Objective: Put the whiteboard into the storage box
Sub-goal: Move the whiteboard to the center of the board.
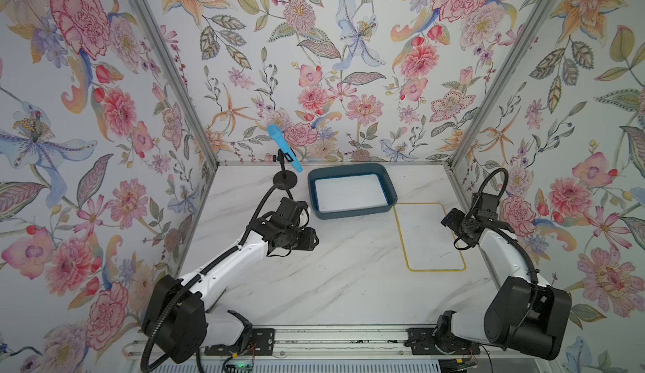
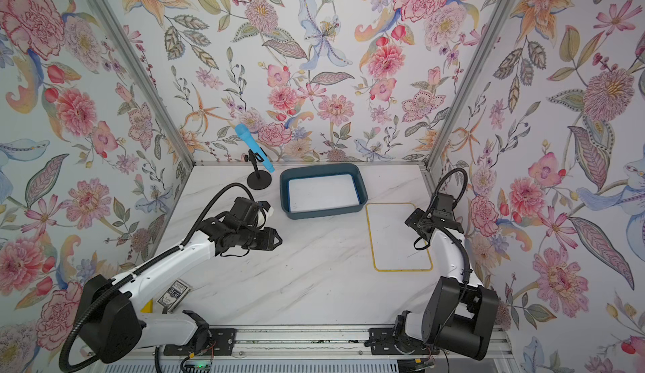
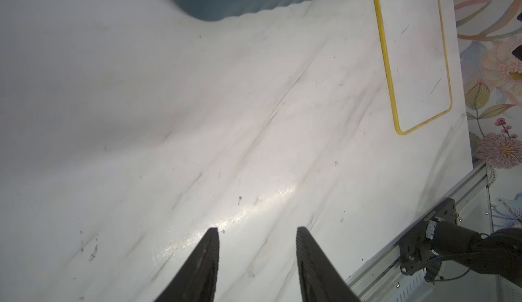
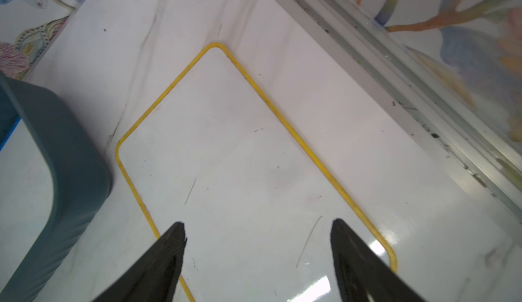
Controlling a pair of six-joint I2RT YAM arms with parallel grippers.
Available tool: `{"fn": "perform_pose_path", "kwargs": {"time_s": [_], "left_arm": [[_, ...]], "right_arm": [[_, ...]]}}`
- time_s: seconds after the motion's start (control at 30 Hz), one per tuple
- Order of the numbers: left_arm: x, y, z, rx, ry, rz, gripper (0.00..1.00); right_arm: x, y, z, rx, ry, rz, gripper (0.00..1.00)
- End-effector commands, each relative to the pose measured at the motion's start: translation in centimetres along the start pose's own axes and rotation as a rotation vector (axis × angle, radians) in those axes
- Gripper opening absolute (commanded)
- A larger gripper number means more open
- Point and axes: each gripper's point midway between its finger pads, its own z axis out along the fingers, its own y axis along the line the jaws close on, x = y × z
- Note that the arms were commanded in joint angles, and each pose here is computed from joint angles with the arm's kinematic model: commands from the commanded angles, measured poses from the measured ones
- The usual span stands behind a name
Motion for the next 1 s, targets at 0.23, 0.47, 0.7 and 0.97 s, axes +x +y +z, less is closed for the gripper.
{"fn": "perform_pose_path", "kwargs": {"time_s": [0.23, 0.47, 0.7, 0.97], "left_arm": [[2.8, 0.2, 1.1, 0.122, -0.047, -0.072, 0.48], [2.6, -0.1, 1.8, 0.146, -0.049, -0.077, 0.48], [2.1, -0.4, 2.7, 0.162, -0.034, -0.086, 0.47], [1.8, -0.8, 2.7, 0.176, -0.033, -0.077, 0.47]], "right_arm": [[0.6, -3.8, 3.6, 0.147, 0.087, -0.011, 0.85], [2.0, -4.1, 6.4, 0.124, 0.174, -0.055, 0.84], [5.6, -3.5, 7.4, 0.066, 0.273, -0.074, 0.81], [10.9, -4.6, 7.1, 0.093, 0.369, -0.112, 0.79]]}}
